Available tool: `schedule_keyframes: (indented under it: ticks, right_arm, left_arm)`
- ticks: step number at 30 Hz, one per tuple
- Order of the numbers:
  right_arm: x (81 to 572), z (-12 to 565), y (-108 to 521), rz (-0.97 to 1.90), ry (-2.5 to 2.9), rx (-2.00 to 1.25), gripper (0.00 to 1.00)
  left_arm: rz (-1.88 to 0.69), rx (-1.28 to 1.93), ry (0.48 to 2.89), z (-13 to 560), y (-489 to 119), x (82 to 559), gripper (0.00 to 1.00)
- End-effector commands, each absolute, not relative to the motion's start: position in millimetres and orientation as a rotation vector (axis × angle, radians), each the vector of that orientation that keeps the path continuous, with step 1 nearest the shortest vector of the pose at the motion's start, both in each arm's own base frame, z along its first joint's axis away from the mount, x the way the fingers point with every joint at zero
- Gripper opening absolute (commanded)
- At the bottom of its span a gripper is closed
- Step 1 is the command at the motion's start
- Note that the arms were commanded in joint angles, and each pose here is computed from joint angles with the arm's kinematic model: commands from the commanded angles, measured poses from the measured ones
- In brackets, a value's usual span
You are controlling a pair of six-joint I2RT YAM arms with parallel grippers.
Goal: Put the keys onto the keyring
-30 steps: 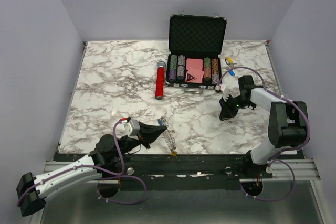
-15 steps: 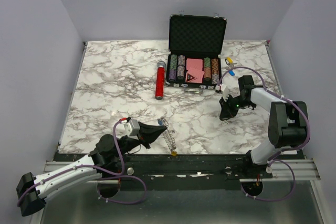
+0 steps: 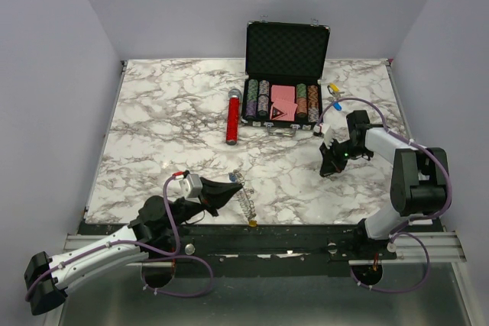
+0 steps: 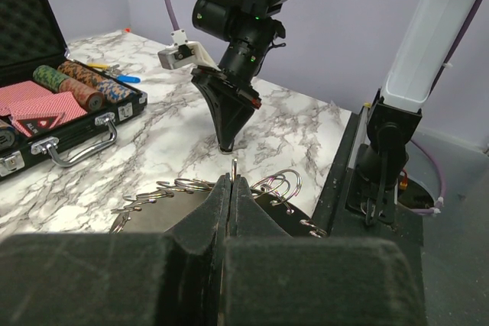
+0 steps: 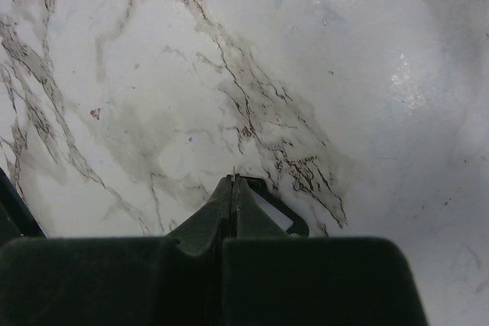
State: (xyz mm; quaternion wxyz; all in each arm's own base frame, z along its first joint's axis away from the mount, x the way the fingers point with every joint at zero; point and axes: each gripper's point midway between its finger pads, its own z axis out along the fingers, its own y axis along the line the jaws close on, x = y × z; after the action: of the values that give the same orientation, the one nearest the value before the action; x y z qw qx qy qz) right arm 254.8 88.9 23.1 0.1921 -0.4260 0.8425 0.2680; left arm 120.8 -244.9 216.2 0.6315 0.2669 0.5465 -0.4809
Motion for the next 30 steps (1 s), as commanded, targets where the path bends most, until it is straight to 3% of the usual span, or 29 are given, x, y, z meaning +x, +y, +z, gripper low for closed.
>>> schedule_keyframes:
  ticks: [1, 30]
  right_arm:
    - [260.0, 40.2, 95.4, 0.760, 2.296, -1.211, 0.01]
    - [244.8, 147.5, 148.3, 1.007, 1.690, -1.397, 0.01]
  left_arm:
    - [-1.091, 0.594, 1.281, 197.9, -242.0, 123.5, 0.00]
    - [-1.091, 0.569, 1.229, 217.9, -238.2, 124.0, 0.00]
